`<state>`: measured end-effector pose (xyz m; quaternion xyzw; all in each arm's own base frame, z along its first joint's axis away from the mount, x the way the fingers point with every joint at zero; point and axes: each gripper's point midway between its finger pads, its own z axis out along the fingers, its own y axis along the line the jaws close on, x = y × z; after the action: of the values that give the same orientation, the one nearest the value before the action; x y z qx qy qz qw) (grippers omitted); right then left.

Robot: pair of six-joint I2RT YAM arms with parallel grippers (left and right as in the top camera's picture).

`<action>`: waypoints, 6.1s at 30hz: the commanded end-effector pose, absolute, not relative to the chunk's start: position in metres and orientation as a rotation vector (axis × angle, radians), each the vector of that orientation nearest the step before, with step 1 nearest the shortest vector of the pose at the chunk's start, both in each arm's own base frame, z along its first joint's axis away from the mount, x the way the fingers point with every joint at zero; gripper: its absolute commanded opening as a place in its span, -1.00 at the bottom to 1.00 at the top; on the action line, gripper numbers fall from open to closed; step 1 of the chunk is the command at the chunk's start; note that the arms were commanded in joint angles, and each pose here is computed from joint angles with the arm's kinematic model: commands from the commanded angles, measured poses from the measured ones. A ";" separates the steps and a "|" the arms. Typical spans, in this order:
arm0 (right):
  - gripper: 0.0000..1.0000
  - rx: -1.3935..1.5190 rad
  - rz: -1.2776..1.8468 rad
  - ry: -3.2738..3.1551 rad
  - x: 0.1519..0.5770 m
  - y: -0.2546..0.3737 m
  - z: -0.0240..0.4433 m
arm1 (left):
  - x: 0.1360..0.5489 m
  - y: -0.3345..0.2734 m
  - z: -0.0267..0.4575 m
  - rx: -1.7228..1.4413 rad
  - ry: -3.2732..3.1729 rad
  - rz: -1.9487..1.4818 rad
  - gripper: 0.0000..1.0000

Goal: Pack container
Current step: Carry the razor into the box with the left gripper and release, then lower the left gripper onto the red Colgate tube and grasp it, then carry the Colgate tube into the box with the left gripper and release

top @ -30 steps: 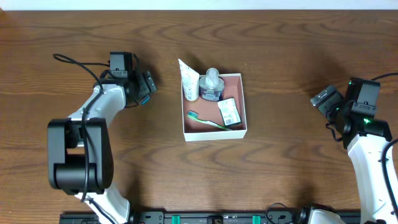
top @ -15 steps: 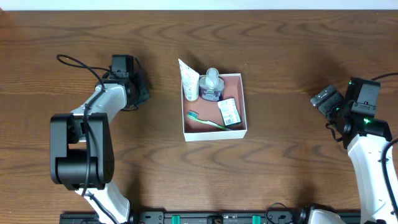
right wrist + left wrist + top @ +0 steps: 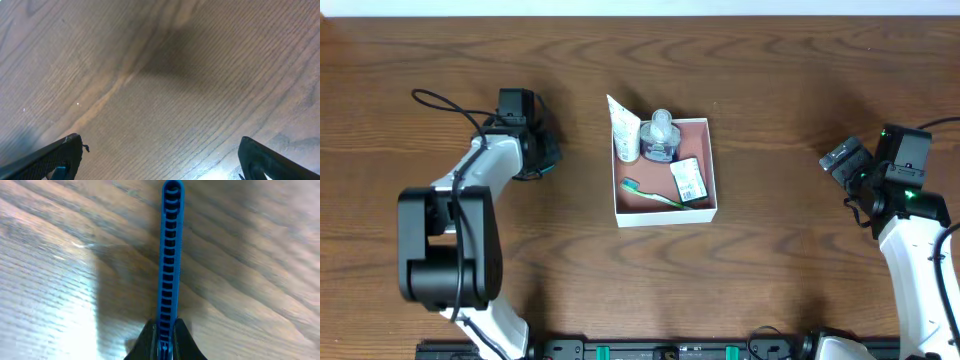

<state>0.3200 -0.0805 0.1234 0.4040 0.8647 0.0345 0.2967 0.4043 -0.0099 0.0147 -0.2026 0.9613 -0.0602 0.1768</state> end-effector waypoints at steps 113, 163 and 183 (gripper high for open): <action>0.98 1.091 0.083 2.274 0.321 -0.085 0.129 | 0.198 0.085 0.015 -1.126 2.890 0.214 0.96; 0.98 1.091 0.083 2.274 0.322 -0.085 0.129 | 0.293 -0.140 0.357 0.525 1.655 -1.025 -0.88; 0.99 1.091 0.083 2.274 0.321 -0.085 0.129 | 0.301 -0.223 0.191 1.453 1.703 -0.069 -0.88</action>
<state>0.3200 -0.0805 0.1233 0.4040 0.8647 0.0345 0.2965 0.2898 -0.2275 0.2122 0.5080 0.7210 -0.1296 0.4532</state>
